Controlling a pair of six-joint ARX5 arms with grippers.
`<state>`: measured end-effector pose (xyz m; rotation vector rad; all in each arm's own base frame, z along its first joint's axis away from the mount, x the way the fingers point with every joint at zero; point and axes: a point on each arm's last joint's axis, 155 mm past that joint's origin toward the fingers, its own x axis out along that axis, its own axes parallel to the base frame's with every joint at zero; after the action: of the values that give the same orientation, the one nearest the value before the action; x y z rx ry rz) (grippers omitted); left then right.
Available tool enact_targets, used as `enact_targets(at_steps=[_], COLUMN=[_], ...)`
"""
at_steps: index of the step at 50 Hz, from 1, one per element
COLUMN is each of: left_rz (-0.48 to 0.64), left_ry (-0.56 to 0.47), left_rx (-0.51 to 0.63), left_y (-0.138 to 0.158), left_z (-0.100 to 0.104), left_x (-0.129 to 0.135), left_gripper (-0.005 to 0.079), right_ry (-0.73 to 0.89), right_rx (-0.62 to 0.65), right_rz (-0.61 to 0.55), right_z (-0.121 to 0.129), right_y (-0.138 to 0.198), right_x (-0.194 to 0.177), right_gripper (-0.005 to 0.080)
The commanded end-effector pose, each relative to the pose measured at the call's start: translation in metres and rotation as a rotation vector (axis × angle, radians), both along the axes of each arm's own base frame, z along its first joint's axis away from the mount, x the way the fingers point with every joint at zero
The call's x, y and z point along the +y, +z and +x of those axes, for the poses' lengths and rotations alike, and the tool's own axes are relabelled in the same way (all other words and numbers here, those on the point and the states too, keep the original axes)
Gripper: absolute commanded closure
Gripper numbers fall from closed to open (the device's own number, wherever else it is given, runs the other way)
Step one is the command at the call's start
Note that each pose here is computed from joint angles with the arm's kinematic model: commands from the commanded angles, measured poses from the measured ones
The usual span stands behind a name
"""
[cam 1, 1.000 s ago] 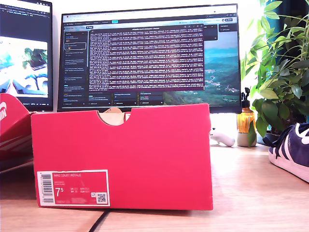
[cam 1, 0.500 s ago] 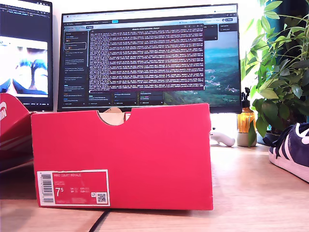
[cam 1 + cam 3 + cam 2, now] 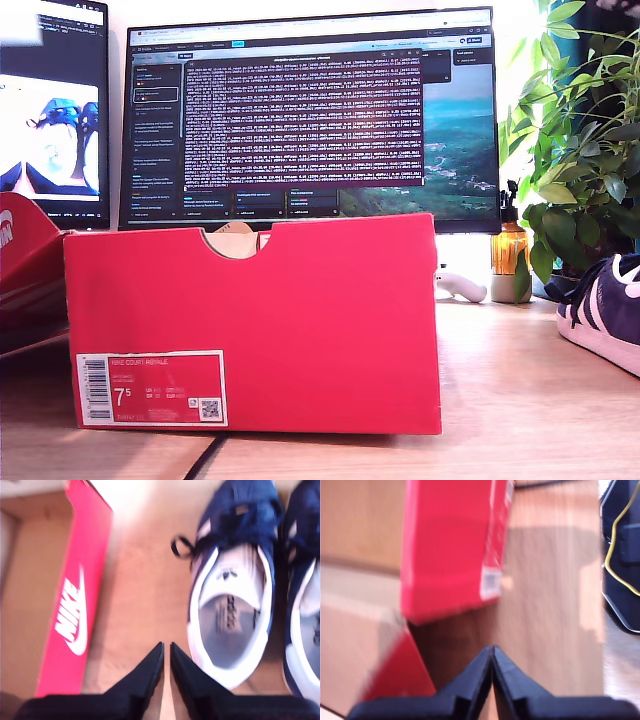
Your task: Pack the blue shoes by picking the first shoe and placing it inside the red shoebox, left side, then picking and rotating the second shoe and placing it in the shoebox
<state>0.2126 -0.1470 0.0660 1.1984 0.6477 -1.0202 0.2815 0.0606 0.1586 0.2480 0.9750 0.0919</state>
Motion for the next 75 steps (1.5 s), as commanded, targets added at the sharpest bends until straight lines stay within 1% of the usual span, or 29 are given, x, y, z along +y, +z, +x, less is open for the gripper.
enact_targets(at_steps=[1, 5, 9, 15, 19, 25, 31, 36, 39, 45, 52, 61, 70, 75], left_rz=[0.009, 0.019, 0.019, 0.014, -0.001, -0.020, -0.016, -0.013, -0.010, -0.005, -0.016, -0.016, -0.016, -0.016], left_ry=[0.000, 0.003, 0.003, 0.001, -0.002, -0.004, -0.001, 0.001, 0.002, 0.003, 0.023, 0.023, 0.023, 0.023], left_rx=[-0.028, -0.050, -0.066, -0.071, -0.091, -0.116, -0.107, -0.101, -0.096, -0.088, -0.081, -0.081, -0.081, -0.081], left_y=[0.001, 0.000, 0.000, -0.001, 0.002, 0.007, 0.005, 0.004, 0.003, 0.002, 0.002, 0.002, 0.002, 0.002], left_z=[0.007, 0.014, 0.019, 0.021, 0.025, 0.030, 0.028, 0.027, 0.026, 0.025, 0.025, 0.025, 0.025, 0.025], left_x=[-0.004, -0.006, -0.009, -0.012, -0.016, -0.021, -0.020, -0.019, -0.018, -0.017, -0.017, -0.017, -0.017, -0.017], left_gripper=[0.0761, 0.0761, 0.0761, 0.0761, 0.0761, 0.0761, 0.0761, 0.0761, 0.0761, 0.0761, 0.0761, 0.0761, 0.0761, 0.0761], right_ry=[0.007, 0.018, 0.020, 0.042, 0.062, 0.096, 0.102, 0.119, 0.128, 0.117, 0.104, 0.108, 0.114, 0.118], right_rx=[0.076, 0.135, 0.177, 0.190, 0.195, 0.203, 0.184, 0.135, 0.131, 0.189, 0.230, 0.294, 0.385, 0.437], right_rz=[-0.006, -0.007, -0.011, 0.002, 0.006, -0.016, -0.025, -0.011, -0.014, -0.054, -0.142, -0.167, -0.170, -0.174], right_z=[-0.002, -0.002, 0.000, 0.009, 0.012, 0.015, 0.026, 0.038, 0.039, 0.029, 0.024, 0.018, 0.017, 0.015], right_y=[-0.016, -0.031, -0.043, -0.052, -0.056, -0.064, -0.068, -0.060, -0.054, -0.057, -0.067, -0.081, -0.109, -0.126], right_x=[0.001, 0.003, 0.004, 0.010, 0.013, 0.013, 0.013, 0.018, 0.018, 0.009, -0.009, -0.013, -0.013, -0.013], right_gripper=[0.0742, 0.0715, 0.0661, 0.0558, 0.0534, 0.0532, 0.0531, 0.0531, 0.0531, 0.0497, 0.0496, 0.0496, 0.0498, 0.0532])
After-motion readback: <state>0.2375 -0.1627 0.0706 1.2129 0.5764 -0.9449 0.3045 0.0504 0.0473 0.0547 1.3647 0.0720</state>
